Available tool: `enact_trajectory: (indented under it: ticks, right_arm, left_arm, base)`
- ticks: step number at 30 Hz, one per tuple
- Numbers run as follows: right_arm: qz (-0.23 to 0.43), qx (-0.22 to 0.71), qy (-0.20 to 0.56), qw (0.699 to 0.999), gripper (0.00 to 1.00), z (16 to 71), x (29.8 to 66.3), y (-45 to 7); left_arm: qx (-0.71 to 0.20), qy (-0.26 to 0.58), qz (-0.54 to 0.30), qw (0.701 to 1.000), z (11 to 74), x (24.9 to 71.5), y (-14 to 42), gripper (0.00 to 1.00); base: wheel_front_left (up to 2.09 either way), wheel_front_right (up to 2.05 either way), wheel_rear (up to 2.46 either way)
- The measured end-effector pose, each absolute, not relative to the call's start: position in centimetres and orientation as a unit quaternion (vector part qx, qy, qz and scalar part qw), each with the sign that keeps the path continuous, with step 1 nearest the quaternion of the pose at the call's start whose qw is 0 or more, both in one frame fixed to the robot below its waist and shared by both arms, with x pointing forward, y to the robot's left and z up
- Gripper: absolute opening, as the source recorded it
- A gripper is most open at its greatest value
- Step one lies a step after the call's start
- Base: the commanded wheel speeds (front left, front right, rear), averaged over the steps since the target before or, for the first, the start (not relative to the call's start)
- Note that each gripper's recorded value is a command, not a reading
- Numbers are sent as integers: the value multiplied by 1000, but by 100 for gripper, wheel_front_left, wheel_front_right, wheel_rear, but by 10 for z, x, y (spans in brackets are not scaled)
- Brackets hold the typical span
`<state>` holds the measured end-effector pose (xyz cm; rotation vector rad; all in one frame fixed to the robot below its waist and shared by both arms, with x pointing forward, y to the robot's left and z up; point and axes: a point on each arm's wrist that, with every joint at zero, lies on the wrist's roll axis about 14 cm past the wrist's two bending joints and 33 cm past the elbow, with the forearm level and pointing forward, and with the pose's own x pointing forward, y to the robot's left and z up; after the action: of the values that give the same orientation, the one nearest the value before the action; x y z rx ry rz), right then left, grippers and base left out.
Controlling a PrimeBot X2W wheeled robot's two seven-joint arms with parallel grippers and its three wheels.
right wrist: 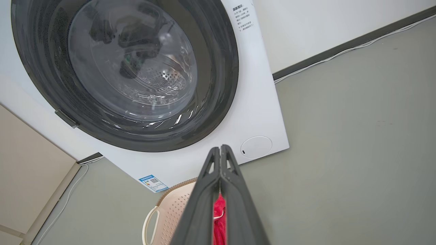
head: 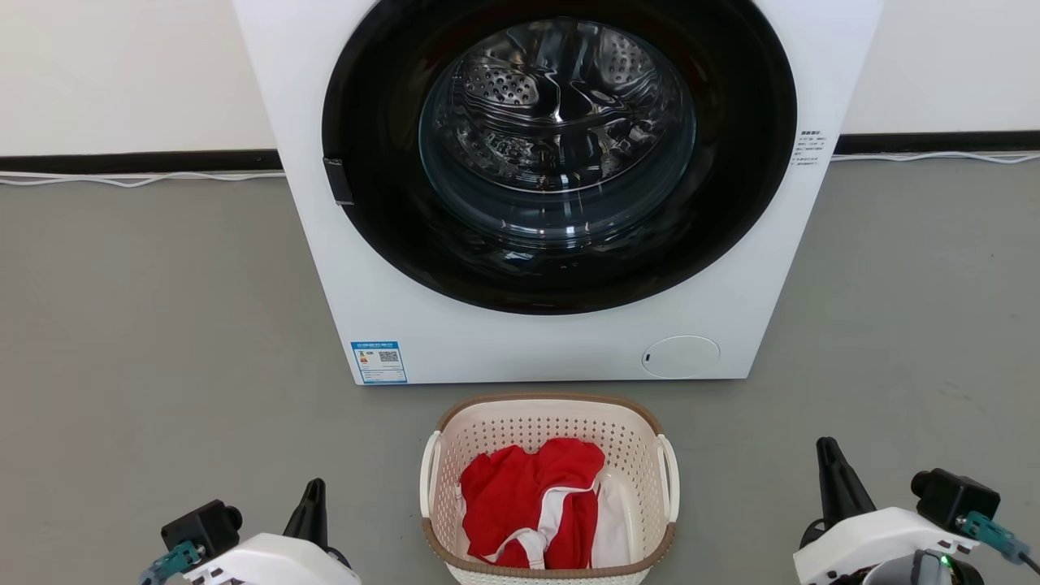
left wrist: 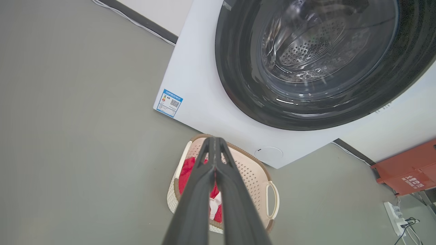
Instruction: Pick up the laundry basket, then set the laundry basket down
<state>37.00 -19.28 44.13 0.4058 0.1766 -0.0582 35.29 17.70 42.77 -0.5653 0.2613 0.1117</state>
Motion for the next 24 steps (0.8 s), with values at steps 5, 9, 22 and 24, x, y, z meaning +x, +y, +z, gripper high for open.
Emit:
enact_trajectory:
  ticks: [5, 9, 22, 24]
  right_arm:
    - [-36, 231, 85, 969, 0, 443, 371, -195]
    - [-41, 255, 84, 962, 0, 444, 372, -196]
    - [-53, 331, 75, 939, 0, 450, 374, -199]
    - [-54, 343, 71, 935, 0, 452, 375, -200]
  left_arm:
    - [-305, 126, 57, 942, 430, 355, 178, 0]
    - [-327, 127, 58, 935, 431, 356, 177, 0]
    - [-394, 125, 62, 909, 435, 360, 177, 0]
    - [-406, 125, 62, 903, 435, 360, 177, 0]
  base:
    - [0, 0, 0]
    - [0, 0, 0]
    - [0, 0, 0]
    - [0, 0, 0]
